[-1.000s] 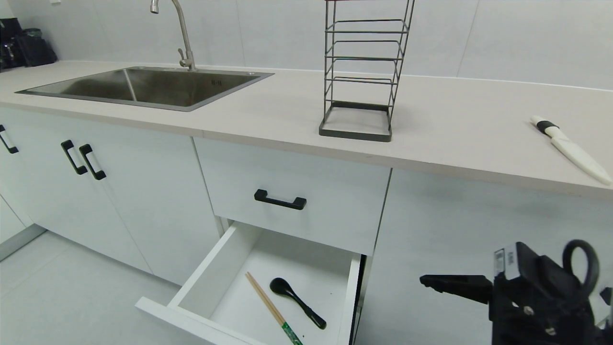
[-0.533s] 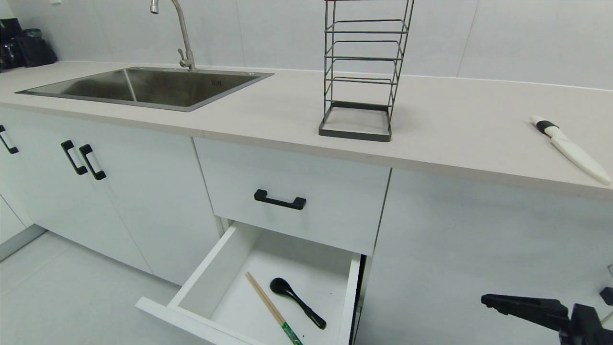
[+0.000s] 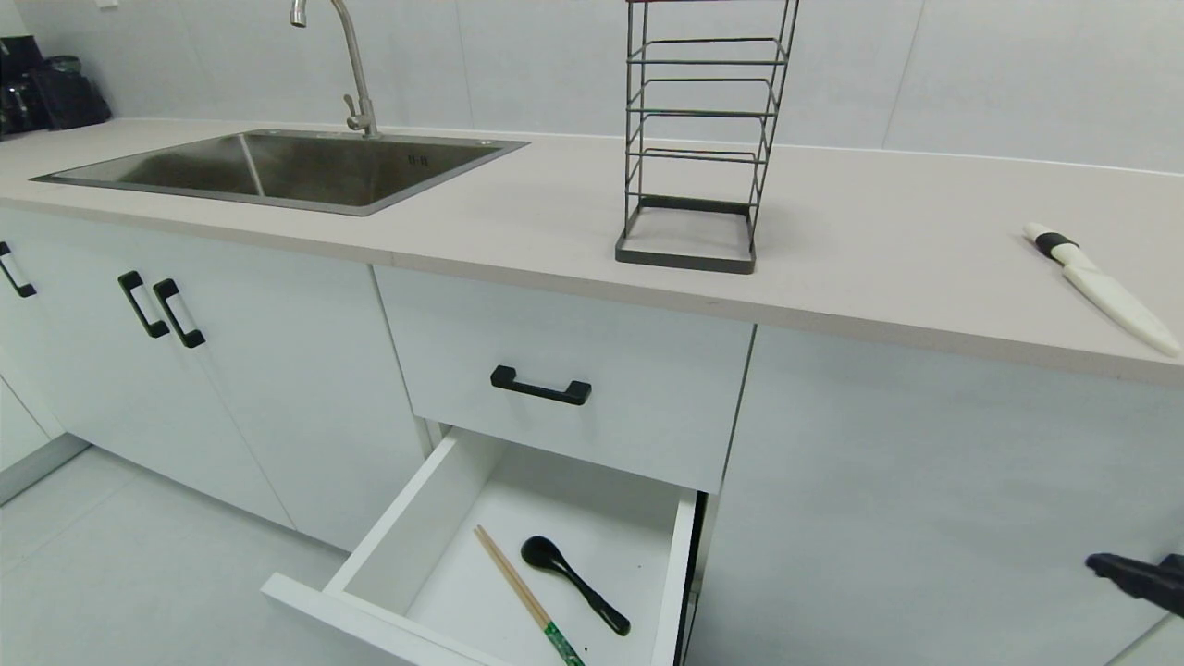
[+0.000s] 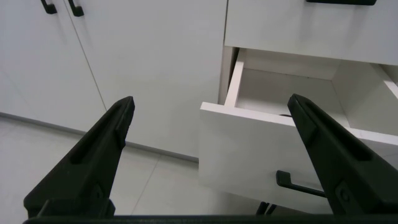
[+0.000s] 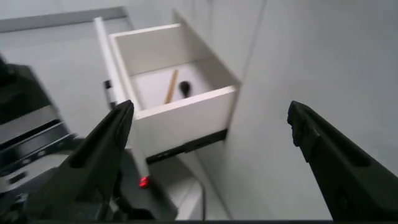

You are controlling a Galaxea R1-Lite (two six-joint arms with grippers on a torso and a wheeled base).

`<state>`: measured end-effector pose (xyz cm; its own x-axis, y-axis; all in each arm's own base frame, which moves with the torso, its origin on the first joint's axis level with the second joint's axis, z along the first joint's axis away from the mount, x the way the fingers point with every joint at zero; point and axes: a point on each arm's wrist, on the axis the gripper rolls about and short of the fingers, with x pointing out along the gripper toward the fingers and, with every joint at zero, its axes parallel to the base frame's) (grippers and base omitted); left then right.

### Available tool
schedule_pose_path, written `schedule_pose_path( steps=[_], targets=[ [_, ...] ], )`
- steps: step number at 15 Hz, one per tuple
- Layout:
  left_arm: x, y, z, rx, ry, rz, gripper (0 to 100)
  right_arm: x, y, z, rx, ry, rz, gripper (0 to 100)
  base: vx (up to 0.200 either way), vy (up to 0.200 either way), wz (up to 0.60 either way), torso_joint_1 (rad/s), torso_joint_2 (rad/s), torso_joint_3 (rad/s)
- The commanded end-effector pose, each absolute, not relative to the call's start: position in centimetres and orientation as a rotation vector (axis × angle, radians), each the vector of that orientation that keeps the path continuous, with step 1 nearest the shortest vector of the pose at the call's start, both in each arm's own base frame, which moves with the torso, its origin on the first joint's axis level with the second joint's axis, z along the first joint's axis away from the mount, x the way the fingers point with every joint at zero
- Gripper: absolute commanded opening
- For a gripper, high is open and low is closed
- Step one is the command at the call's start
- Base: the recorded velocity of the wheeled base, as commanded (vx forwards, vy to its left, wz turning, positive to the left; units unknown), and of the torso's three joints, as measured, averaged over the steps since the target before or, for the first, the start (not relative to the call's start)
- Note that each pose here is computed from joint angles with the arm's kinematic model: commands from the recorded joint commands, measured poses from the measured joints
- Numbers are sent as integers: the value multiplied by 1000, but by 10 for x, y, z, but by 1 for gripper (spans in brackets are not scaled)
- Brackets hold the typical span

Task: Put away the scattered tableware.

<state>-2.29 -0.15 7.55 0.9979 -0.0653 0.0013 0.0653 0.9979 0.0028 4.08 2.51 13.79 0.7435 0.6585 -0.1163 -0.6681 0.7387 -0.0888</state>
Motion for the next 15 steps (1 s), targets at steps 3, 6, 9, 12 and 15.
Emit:
schedule_pose_path(
  steps=[3,6,9,12,15],
  targets=[
    [-23,-1,75,2,0,-64,100,2,7,161,-165,-224,426,100,0,0,0,0,0,0],
    [-23,-1,75,2,0,-64,100,-17,7,151,-177,-268,323,100,0,0,0,0,0,0],
    [-23,-1,75,3,0,-60,100,-26,8,119,-137,-234,290,100,0,0,0,0,0,0],
    [-23,-2,75,12,0,-72,100,-23,5,86,-104,-100,238,100,0,0,0,0,0,0],
    [-38,-2,152,-4,-335,-71,100,-22,1,75,-19,16,54,100,0,0,0,0,0,0]
  ],
)
